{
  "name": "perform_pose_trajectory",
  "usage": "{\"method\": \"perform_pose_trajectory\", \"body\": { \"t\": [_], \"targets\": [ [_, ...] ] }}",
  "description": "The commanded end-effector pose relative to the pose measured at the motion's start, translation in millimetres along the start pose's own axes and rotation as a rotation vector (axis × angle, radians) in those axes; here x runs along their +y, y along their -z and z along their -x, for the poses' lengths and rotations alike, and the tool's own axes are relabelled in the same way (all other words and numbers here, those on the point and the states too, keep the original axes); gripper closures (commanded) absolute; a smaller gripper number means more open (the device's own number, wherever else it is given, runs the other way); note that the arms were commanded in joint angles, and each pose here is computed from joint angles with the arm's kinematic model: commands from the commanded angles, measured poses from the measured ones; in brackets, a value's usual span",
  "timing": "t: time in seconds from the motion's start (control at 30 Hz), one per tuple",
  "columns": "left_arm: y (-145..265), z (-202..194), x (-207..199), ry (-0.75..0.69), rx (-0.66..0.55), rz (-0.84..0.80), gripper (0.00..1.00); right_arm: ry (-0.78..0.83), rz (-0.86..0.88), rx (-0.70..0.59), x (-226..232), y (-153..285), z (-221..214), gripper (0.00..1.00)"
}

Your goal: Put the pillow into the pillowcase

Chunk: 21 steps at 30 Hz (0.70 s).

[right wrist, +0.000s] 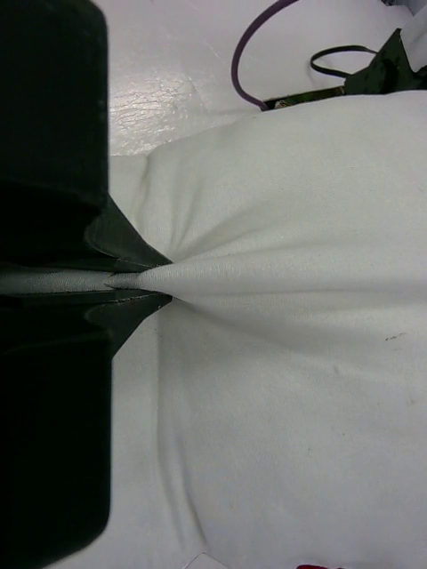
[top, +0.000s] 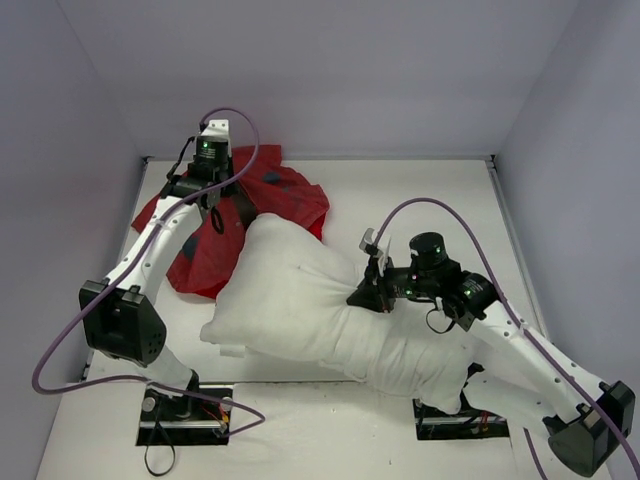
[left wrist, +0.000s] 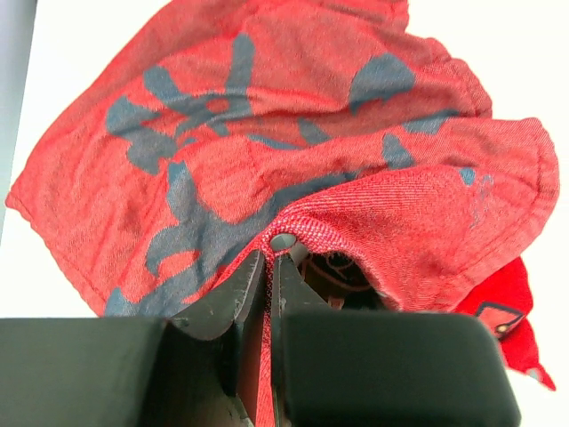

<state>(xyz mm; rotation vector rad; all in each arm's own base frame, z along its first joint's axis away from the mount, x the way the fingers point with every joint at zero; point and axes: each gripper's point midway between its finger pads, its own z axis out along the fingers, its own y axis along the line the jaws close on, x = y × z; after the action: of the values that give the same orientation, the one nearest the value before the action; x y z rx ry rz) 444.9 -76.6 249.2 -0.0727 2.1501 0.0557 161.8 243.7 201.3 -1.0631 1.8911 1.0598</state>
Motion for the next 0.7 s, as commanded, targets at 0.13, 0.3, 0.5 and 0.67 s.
{"method": "perform_pose_trajectory", "body": {
  "t": [0.13,0.3,0.5,0.67],
  "targets": [
    [17.6,43.8,2.9,0.010,-0.135,-0.004,1.00,0.058,0.066,-0.082,29.5,13.8,29.5,1.00],
    [7.2,35.1,5.5,-0.005,-0.103,0.027,1.00,0.080,0.112,-0.096,41.1,18.0,34.3,1.00],
    [12.4,46.1,4.6,0.005,-0.126,0.018,1.00,0.047,0.156,-0.027,42.3,0.9,20.4,1.00],
    [25.6,51.1,5.8,0.009,-0.145,0.004,1.00,0.059,0.127,-0.019,35.2,-3.7,21.3,1.00]
  ]
}}
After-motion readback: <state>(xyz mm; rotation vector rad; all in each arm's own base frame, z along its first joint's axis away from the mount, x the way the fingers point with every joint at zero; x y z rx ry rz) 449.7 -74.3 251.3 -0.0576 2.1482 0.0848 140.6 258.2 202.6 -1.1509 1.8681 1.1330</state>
